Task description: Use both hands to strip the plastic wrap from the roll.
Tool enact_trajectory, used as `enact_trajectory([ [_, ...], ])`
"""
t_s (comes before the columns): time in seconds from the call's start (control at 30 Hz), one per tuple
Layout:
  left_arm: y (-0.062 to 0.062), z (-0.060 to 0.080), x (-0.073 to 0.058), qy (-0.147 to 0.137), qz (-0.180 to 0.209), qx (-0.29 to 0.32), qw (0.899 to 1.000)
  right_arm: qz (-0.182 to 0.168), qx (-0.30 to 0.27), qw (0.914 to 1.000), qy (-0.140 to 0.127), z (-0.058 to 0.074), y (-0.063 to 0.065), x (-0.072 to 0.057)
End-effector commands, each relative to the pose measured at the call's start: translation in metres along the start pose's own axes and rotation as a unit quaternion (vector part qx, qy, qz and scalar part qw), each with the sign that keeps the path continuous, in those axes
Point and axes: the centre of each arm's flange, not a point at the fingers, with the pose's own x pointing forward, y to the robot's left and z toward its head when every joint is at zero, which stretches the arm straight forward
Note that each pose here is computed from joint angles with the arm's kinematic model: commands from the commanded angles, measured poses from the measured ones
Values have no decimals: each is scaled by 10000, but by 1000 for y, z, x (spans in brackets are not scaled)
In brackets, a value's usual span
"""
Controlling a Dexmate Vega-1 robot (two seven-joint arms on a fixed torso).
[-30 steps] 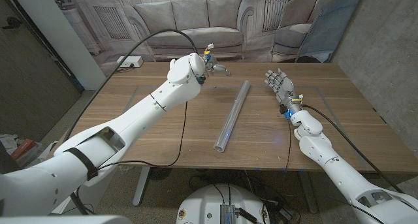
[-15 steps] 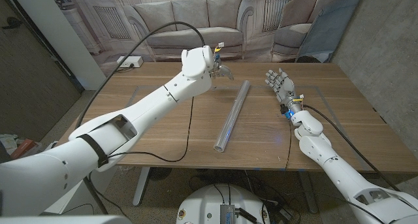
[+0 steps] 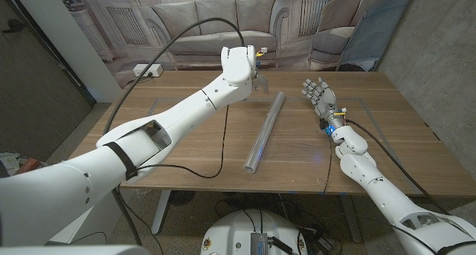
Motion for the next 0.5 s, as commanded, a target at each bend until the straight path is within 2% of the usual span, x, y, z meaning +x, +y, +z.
enact_trajectory([
  [0.03, 3, 27, 6, 264, -271, 597, 9975, 6, 133, 9999, -54, -4, -3, 0],
  [0.1, 1, 30, 7, 278, -220, 637, 9973, 4, 150, 9999, -56, -5, -4, 0],
  [0.27, -3, 39, 14, 379, -512, 899, 9939, -21, 195, 9998, -70, -6, -6, -2],
  [0.33, -6, 42, 15, 406, -464, 997, 9931, -28, 197, 9998, -72, -6, -7, -2],
  [0.43, -8, 48, 19, 448, -677, 1186, 9896, -39, 202, 9998, -73, -7, -7, -2],
  [0.5, -10, 51, 20, 466, -640, 1223, 9893, -44, 218, 9997, -70, -7, -8, -3],
])
